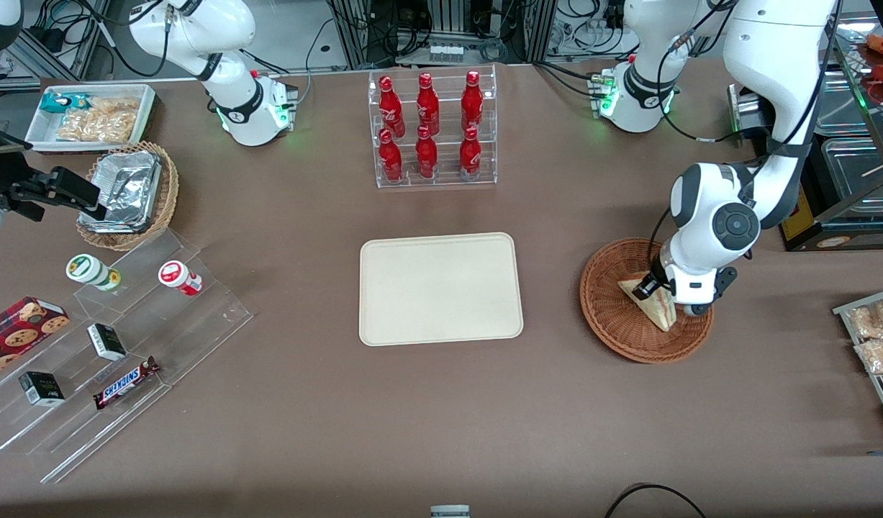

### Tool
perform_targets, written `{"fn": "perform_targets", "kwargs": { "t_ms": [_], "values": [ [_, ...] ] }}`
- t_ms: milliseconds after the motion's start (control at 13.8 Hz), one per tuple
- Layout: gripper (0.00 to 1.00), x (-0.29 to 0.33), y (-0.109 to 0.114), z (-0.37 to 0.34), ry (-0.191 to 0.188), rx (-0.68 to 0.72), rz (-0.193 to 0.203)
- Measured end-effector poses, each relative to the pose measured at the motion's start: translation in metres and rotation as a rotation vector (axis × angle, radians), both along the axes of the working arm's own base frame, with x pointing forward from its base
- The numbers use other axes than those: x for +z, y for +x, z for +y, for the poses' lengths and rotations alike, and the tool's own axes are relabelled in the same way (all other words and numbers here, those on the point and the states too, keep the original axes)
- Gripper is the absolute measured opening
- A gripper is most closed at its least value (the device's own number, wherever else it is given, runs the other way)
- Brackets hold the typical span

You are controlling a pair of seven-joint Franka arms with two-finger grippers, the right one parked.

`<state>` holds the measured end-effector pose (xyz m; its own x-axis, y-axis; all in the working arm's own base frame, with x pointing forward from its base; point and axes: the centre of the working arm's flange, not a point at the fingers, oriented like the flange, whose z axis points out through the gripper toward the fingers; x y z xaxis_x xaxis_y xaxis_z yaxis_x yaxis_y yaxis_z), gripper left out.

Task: Place sandwich from basket to tray
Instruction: 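Close the left gripper on the sandwich and lift it from the basket, then carry the held sandwich over the cream tray with the left gripper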

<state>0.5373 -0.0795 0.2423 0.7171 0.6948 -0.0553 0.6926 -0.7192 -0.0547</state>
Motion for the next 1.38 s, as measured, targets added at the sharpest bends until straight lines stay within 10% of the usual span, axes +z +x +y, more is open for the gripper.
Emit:
{"fn": "perform_targets", "kwargs": {
  "t_ms": [291, 655, 1382],
  "values": [
    [0.28, 0.016, 0.012, -0.003, 0.000, 0.000, 0.001],
    [0.23, 0.071, 0.026, -0.050, 0.007, -0.195, 0.130],
    [0.15, 0.047, 0.001, -0.283, -0.001, -0.502, 0.091]
  ]
}}
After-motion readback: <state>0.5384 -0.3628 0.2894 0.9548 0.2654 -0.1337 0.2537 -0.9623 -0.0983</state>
